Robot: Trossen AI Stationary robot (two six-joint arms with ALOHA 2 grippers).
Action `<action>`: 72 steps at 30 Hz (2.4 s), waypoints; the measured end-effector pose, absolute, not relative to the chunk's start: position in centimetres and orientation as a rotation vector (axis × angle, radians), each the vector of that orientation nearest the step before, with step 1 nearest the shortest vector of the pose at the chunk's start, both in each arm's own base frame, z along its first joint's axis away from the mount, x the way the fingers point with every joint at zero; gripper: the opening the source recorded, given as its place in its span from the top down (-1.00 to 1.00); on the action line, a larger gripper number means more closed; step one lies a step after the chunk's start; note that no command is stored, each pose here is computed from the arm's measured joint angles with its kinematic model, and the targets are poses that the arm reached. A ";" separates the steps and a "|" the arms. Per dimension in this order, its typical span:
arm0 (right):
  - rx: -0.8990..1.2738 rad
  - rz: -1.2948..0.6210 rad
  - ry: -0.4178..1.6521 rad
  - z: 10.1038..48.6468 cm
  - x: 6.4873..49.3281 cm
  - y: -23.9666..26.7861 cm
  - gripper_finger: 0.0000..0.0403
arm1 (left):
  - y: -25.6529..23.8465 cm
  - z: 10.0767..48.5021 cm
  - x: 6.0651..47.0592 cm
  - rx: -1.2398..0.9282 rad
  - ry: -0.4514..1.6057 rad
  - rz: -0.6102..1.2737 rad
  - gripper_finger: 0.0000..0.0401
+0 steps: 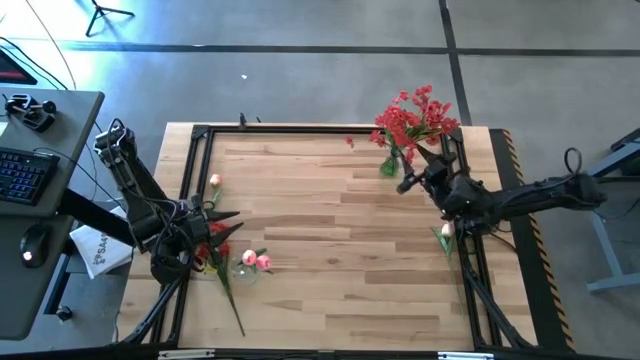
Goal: Sort flowers into vase by color
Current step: Put the red flowers into the green vase, then put the pink flower into the transparent vase
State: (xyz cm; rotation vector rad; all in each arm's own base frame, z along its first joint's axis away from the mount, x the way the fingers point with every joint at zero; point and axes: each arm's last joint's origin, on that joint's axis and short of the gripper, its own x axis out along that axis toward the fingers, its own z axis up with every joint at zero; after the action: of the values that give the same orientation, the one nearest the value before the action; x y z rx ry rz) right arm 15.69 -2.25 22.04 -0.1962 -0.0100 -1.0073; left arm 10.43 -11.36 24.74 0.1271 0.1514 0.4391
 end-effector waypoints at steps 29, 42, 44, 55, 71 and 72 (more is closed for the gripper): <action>0.864 -0.322 0.853 21.0 16.5 13.4 0.10 | -11.4 24.7 10.5 0.172 0.174 0.421 0.41; 0.882 -1.034 1.576 16.1 14.1 12.9 0.40 | -11.4 24.7 10.4 0.176 0.173 0.423 0.41; 0.868 -1.068 1.581 15.4 13.8 12.4 0.40 | -11.4 24.7 10.4 0.176 0.173 0.423 0.41; 0.909 -1.162 1.656 12.3 12.4 9.4 0.41 | -11.4 24.7 10.4 0.175 0.175 0.421 0.41; 0.810 -0.804 1.622 13.1 14.1 9.0 0.94 | -11.4 24.7 10.4 0.174 0.175 0.421 0.41; 0.802 -0.774 1.608 13.3 14.4 9.2 0.95 | -11.4 24.7 10.4 0.174 0.174 0.421 0.41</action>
State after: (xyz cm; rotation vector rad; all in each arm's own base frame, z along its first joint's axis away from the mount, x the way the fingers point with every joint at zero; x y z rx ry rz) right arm 14.43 9.17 13.34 0.8018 1.6082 -0.7742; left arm 10.45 -11.41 24.71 0.1737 0.1744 0.4205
